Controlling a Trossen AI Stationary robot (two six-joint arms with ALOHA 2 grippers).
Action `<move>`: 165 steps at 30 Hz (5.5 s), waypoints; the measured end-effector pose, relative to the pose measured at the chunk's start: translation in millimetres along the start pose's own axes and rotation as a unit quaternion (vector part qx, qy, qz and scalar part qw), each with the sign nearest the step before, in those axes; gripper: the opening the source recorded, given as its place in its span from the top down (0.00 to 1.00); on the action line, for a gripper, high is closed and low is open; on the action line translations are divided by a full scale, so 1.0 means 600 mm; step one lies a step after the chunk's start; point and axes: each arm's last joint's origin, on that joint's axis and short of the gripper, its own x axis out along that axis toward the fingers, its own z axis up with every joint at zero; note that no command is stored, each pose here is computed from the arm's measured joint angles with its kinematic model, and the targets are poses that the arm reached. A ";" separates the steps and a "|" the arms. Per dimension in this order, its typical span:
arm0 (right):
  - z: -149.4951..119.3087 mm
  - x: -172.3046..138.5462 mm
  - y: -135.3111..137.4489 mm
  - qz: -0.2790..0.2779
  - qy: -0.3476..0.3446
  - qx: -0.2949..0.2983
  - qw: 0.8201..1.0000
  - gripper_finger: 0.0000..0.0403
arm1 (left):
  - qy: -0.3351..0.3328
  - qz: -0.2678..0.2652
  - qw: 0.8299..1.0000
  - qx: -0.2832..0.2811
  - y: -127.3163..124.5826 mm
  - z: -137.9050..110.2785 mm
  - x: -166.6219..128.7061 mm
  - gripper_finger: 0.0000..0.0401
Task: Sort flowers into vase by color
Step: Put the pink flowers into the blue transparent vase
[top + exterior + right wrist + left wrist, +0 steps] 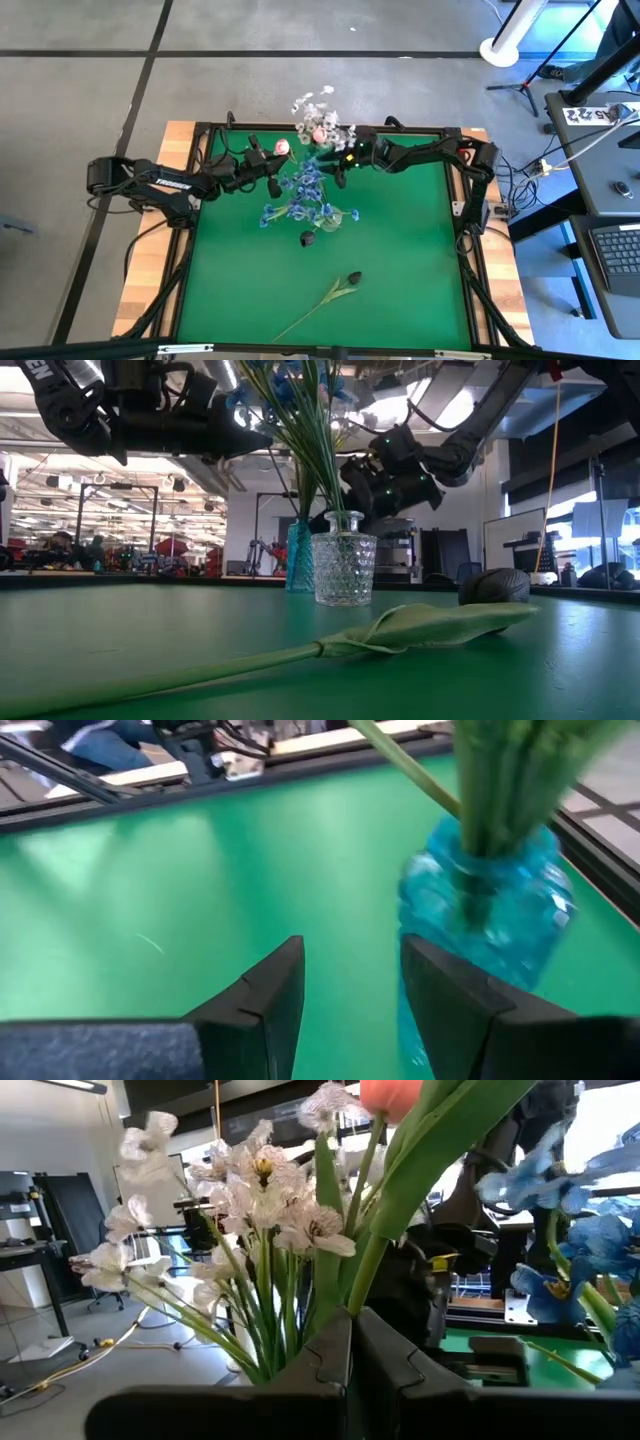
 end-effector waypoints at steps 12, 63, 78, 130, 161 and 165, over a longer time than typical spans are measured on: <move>0.009 0.000 0.002 0.004 -0.026 -0.012 1.000 0.43 | -0.001 -0.002 1.000 -0.012 0.000 0.000 0.000 1.00; 0.038 0.042 -0.022 -0.010 -0.060 -0.018 0.998 0.13 | 0.006 -0.018 1.000 -0.020 -0.002 -0.002 0.000 1.00; 0.051 -0.057 0.007 -0.036 0.028 0.015 0.999 0.13 | 0.019 -0.016 0.999 -0.023 -0.001 -0.006 0.000 1.00; 0.135 -0.077 0.017 -0.006 -0.123 -0.019 0.992 0.13 | 0.027 0.064 0.998 -0.002 0.016 0.025 -0.022 1.00; 0.203 -0.149 0.022 -0.065 0.007 -0.049 0.997 0.13 | 0.046 0.082 0.996 -0.003 0.027 0.019 -0.022 1.00; 0.204 -0.187 0.042 -0.063 0.002 -0.054 0.997 0.13 | 0.047 0.081 0.996 -0.003 0.027 0.019 -0.022 1.00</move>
